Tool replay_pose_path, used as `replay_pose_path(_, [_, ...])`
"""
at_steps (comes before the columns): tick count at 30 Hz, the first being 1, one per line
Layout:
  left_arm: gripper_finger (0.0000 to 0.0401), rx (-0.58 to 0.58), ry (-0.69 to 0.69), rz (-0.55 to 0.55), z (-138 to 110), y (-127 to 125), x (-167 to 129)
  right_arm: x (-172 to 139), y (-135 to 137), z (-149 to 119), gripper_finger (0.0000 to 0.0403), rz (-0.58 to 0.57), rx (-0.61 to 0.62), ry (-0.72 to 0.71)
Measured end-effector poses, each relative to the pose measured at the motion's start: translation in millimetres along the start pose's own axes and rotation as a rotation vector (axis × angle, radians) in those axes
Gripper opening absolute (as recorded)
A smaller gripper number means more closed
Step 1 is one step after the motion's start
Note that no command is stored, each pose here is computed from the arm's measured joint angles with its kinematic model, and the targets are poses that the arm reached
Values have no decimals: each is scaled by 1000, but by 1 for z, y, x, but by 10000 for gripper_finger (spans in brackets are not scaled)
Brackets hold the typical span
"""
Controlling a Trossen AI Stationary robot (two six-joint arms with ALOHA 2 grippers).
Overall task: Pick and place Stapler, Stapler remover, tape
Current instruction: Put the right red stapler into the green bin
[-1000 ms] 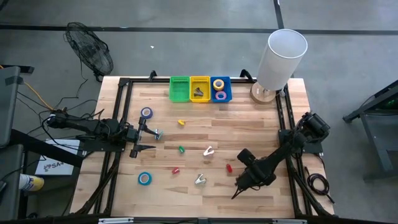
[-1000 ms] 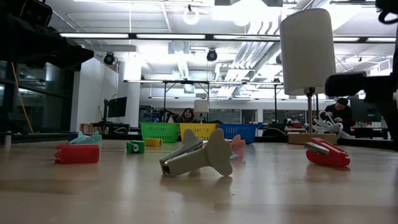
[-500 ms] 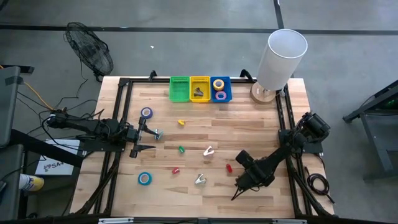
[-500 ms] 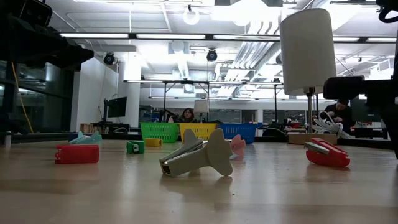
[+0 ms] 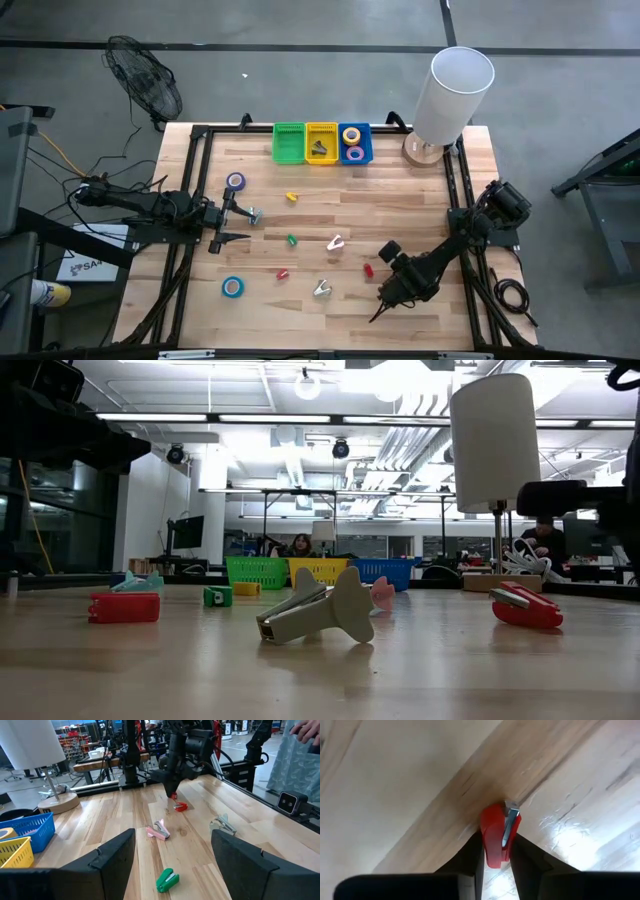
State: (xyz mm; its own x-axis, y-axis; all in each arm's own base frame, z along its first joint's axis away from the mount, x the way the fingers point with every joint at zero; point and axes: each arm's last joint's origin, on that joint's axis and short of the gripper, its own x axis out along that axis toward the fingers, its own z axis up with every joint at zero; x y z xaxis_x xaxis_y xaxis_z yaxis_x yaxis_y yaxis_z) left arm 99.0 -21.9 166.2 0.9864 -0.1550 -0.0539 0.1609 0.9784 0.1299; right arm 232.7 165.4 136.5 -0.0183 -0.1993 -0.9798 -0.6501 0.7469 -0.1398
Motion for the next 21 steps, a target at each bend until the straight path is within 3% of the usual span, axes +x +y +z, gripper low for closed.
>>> replay_pose_path(10, [259, 0, 0, 0, 0, 0, 0, 0, -3, 6, 63, -73, 384, -71])
replay_pose_path(15, [259, 0, 0, 0, 0, 0, 0, -2, -5, 14, 63, -107, 627, -182])
replay_pose_path(21, [259, 0, 0, 0, 0, 0, 0, -6, -9, 29, 63, -127, 815, -366])
